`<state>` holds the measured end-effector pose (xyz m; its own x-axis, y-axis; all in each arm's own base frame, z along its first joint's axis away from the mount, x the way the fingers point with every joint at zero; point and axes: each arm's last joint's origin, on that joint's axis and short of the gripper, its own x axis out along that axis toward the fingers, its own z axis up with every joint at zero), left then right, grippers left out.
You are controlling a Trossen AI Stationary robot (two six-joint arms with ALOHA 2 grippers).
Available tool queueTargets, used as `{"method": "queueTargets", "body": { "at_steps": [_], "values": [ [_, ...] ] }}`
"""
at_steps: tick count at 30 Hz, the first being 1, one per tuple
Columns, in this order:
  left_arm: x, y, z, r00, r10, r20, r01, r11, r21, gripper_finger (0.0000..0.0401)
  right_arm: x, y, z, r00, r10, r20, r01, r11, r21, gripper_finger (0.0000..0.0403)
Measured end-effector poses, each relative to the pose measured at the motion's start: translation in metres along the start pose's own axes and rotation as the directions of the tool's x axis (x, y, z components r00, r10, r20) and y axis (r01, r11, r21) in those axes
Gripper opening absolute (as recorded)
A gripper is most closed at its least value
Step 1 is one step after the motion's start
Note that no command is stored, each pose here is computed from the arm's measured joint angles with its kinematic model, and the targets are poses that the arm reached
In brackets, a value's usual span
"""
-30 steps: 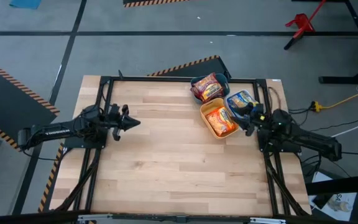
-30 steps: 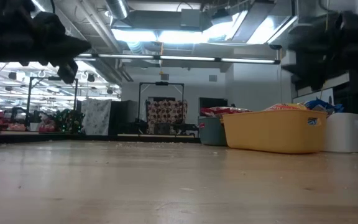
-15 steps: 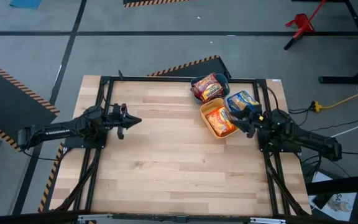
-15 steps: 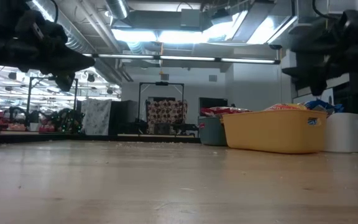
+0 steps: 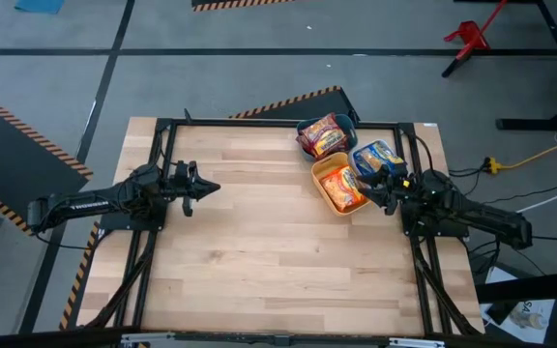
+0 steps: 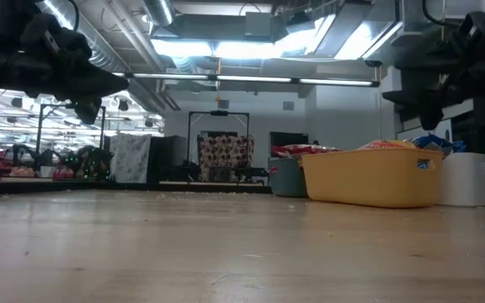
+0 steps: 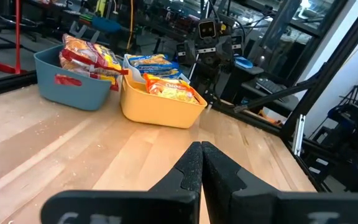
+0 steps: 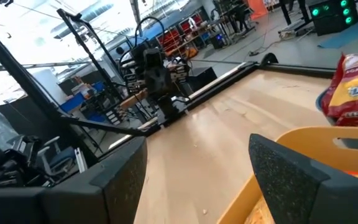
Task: Sort Maruchan noodles
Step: Return to Home Position
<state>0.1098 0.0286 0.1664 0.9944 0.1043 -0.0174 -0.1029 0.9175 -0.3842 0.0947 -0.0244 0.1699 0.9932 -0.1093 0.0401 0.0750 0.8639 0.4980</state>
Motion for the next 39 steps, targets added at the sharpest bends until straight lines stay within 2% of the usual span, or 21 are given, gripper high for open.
{"method": "queueTargets", "body": {
  "at_steps": [10, 15, 21, 39],
  "values": [
    [0.000, 0.000, 0.000, 1.000, 0.000, 0.001, 0.000, 1.000, 0.001, 0.0000, 0.002, 0.011, -0.011, 0.999, -0.007, -0.043, 0.006, 1.000, -0.020, 0.0269],
    [0.000, 0.000, 0.000, 1.000, 0.000, 0.003, 0.000, 1.000, 0.006, 0.0000, 0.002, 0.016, -0.013, 0.998, 0.021, -0.052, -0.019, 0.999, 0.030, 0.0269],
    [0.000, 0.000, 0.000, 1.000, 0.001, 0.003, -0.001, 1.000, 0.008, 0.0000, 0.002, 0.017, -0.014, 0.995, 0.059, -0.079, -0.057, 0.998, 0.033, 0.0269],
    [0.000, 0.000, 0.000, 1.000, 0.002, 0.003, -0.002, 1.000, 0.008, 0.0000, 0.002, 0.017, -0.014, 0.995, 0.064, -0.081, -0.062, 0.998, 0.034, 0.0269]
  ]
}}
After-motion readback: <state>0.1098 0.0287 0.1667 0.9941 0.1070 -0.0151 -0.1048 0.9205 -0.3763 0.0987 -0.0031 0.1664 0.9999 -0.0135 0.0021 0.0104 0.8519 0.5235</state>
